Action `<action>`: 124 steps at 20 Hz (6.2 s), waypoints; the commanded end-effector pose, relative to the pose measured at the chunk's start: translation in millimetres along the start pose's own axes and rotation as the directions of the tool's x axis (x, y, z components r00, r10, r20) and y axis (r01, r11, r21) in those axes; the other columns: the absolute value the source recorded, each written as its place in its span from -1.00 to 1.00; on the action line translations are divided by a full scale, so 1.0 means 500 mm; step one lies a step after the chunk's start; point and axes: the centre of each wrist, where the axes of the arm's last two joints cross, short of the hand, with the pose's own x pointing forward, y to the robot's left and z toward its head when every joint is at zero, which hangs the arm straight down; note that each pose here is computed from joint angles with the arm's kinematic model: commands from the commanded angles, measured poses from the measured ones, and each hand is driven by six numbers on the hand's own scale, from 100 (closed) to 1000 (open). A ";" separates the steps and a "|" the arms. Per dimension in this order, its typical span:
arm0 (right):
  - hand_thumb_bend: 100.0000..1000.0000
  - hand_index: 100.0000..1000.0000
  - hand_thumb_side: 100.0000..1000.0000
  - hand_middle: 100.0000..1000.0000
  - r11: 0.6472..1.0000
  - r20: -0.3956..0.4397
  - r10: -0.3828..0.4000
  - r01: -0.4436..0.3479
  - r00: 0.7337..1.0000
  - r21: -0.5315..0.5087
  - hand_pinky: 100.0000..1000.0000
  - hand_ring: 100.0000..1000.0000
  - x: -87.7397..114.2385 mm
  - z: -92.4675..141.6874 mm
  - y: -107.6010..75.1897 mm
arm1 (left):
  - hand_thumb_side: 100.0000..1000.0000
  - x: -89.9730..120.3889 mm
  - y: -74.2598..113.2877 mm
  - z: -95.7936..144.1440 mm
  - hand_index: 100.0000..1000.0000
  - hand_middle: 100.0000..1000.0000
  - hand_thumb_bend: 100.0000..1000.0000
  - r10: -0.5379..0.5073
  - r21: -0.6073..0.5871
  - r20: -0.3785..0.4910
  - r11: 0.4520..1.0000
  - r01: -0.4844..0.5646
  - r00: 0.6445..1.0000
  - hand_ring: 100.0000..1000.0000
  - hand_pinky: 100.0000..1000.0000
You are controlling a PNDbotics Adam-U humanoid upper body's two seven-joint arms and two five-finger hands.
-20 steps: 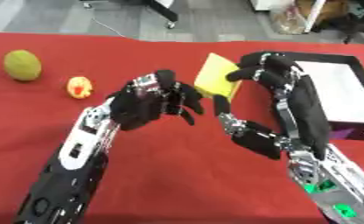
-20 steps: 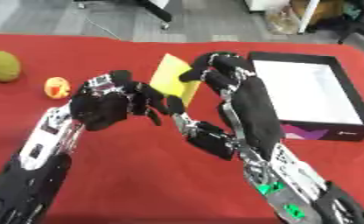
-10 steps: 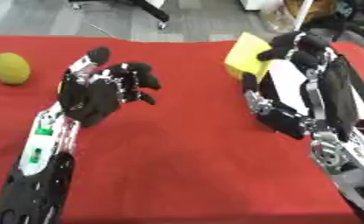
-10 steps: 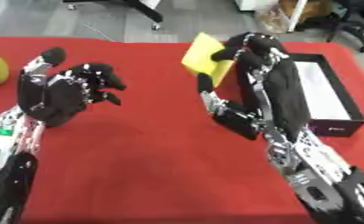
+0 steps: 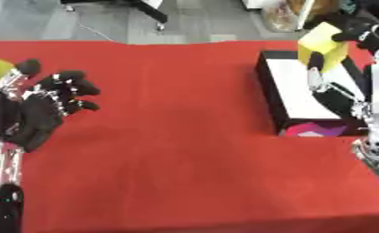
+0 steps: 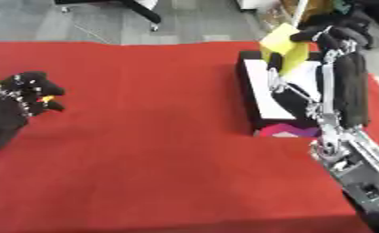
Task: Pick up the objects with one hand, pass them to the other hand, and then place them into the box on the other side of the table.
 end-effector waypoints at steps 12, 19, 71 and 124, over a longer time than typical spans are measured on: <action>-0.20 0.81 -0.43 0.33 0.983 -0.625 0.132 -0.185 0.769 -0.020 0.28 0.88 -0.287 -0.123 0.025 | 0.81 0.086 -0.028 0.014 0.56 0.24 -0.83 -0.091 0.071 0.180 0.994 0.079 0.979 0.51 0.38; 0.52 1.00 -0.08 0.71 0.971 -0.610 0.240 -0.198 0.755 0.136 0.52 1.00 -0.309 -0.117 0.014 | 0.83 0.091 -0.022 0.033 0.55 0.24 -0.84 -0.127 0.131 0.161 0.986 0.106 0.979 0.51 0.37; -0.61 0.93 -0.17 0.35 1.000 0.039 -0.014 0.014 0.999 0.003 0.37 0.78 0.043 0.187 0.119 | -0.24 0.181 0.344 -0.125 0.70 0.53 -0.54 -0.976 -0.637 -0.181 0.209 0.742 0.119 0.57 0.71; -0.75 0.94 -0.15 0.34 0.999 0.008 -0.036 0.036 0.999 -0.006 0.37 0.79 0.035 0.198 0.138 | -0.33 -0.012 0.323 -0.115 0.56 0.36 -0.39 -0.929 -0.760 -0.142 -0.119 0.639 -0.341 0.42 0.66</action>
